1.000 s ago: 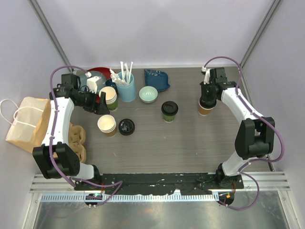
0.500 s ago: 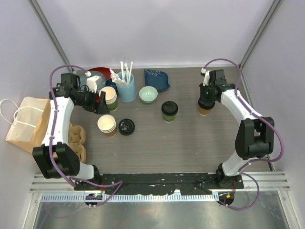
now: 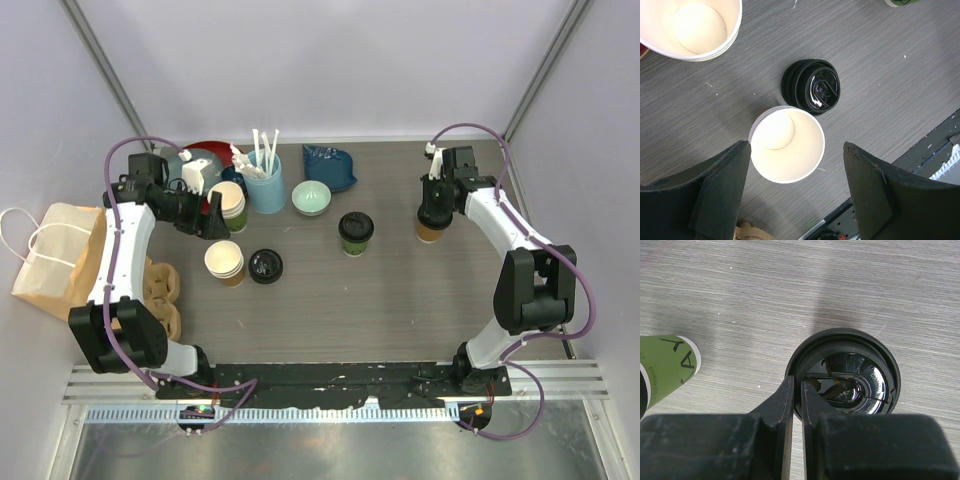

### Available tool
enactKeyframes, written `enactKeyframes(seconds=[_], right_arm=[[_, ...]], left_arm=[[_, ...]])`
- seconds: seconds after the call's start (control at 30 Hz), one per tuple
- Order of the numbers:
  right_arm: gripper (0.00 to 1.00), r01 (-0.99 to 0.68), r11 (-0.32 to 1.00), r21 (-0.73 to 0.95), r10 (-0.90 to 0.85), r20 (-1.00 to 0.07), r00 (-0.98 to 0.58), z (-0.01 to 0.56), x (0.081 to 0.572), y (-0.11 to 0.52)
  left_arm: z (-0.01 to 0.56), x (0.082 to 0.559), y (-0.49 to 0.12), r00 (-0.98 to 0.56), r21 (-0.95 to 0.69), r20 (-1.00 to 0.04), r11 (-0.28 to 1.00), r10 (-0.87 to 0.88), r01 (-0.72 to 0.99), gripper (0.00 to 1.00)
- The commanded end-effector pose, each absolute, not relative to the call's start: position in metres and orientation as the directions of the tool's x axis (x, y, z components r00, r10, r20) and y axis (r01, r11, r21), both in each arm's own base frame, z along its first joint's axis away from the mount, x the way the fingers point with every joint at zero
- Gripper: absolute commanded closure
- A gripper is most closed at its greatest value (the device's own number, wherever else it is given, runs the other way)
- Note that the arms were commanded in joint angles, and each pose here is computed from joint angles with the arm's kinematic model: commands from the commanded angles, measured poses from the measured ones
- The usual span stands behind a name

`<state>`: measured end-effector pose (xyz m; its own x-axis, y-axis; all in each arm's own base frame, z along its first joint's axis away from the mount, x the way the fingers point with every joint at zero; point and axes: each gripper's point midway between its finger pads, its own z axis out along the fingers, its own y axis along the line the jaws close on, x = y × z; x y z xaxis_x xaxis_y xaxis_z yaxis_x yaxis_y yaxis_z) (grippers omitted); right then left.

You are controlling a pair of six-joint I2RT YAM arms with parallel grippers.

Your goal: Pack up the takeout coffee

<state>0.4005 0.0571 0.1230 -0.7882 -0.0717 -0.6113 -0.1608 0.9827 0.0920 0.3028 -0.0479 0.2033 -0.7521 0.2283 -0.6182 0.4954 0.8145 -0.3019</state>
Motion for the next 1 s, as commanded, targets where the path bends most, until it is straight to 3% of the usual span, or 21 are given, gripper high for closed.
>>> enactKeyframes(seconds=[0.0,0.67,0.7,0.73,0.83,0.97], right_arm=[[0.99,-0.135,0.988,0.076,-0.053,-0.656,-0.753,0.138,0.406,0.052],[0.99,-0.150,0.979,0.135,-0.032,-0.634,-0.773,0.117,0.394,0.055],[0.96,-0.158,0.977,0.142,-0.031,-0.641,-0.767,0.121,0.394,0.057],[0.86,-0.147,0.976,0.159,-0.008,-0.651,-0.759,0.128,0.397,0.059],[0.67,-0.172,0.970,0.173,-0.009,-0.677,-0.736,0.143,0.400,0.064],[0.56,-0.200,0.961,0.189,-0.010,-0.703,-0.711,0.161,0.403,0.069]], left_arm=[[0.215,0.308,-0.048,-0.719,-0.281,-0.653,0.805,0.238,0.522,0.21],[0.215,0.307,-0.048,-0.719,-0.281,-0.652,0.804,0.241,0.523,0.21],[0.215,0.307,-0.048,-0.720,-0.282,-0.651,0.804,0.240,0.523,0.21],[0.215,0.307,-0.048,-0.719,-0.281,-0.652,0.804,0.241,0.523,0.21],[0.215,0.307,-0.048,-0.718,-0.280,-0.653,0.805,0.241,0.524,0.21],[0.215,0.308,-0.048,-0.719,-0.282,-0.653,0.804,0.239,0.523,0.21]])
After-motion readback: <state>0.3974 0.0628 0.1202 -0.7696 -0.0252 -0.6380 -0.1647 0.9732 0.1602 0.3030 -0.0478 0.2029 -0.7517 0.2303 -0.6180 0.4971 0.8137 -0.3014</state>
